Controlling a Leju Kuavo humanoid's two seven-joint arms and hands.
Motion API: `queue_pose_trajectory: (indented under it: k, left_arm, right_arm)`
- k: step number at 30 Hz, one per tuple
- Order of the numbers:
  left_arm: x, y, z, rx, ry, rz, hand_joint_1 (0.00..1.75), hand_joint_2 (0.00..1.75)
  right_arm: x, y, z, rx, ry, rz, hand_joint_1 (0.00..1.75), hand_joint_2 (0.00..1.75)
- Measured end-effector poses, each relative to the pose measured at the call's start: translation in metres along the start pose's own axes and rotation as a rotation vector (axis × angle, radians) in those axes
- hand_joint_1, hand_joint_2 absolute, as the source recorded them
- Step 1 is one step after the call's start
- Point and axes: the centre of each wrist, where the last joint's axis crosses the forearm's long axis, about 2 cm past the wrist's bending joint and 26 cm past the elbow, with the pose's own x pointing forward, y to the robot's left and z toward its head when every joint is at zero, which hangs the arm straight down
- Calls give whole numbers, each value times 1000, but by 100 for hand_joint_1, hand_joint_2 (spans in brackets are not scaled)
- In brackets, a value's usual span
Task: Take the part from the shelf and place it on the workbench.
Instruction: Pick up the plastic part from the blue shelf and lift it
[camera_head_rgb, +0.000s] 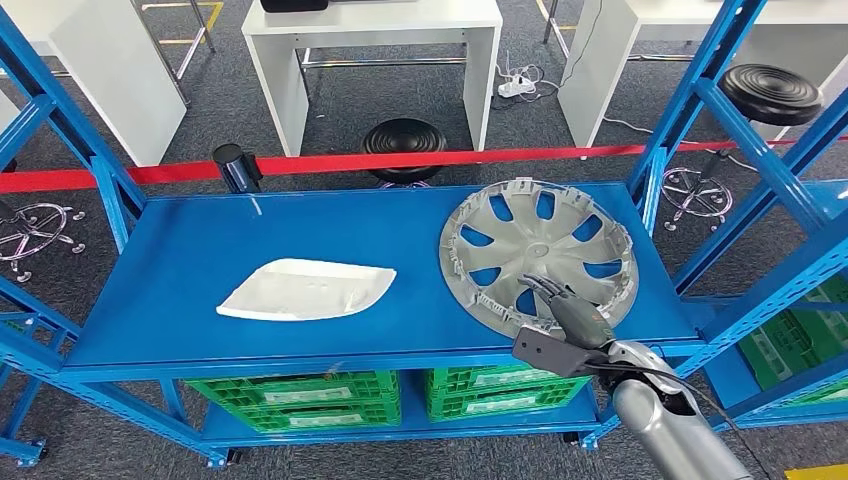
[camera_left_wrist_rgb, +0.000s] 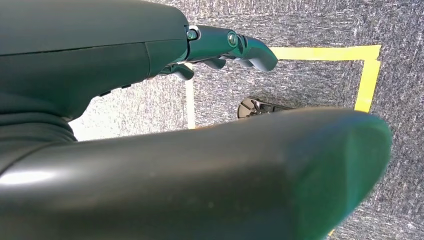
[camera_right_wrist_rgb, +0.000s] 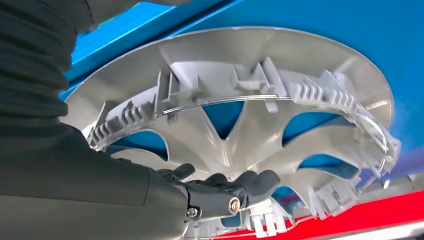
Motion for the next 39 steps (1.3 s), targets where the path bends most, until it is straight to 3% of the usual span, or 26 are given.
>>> queue_pose_trajectory:
  k: [11, 12, 15, 16, 39]
  left_arm:
    - [0, 1, 0, 0, 0, -1, 0, 0]
    - [0, 1, 0, 0, 0, -1, 0, 0]
    - [0, 1, 0, 0, 0, 0, 0, 0]
    - [0, 1, 0, 0, 0, 0, 0, 0]
    - [0, 2, 0, -4, -21, 1, 0, 0]
  right_arm:
    - [-4, 8, -3, 12, 28, 39, 1, 175]
    - [-5, 8, -4, 13, 29, 39, 15, 175]
    - [-5, 7, -6, 19, 35, 44, 144, 175]
    - [-6, 7, -7, 23, 36, 46, 173, 175]
    - [-8, 4, -17, 1, 15, 141, 175, 175]
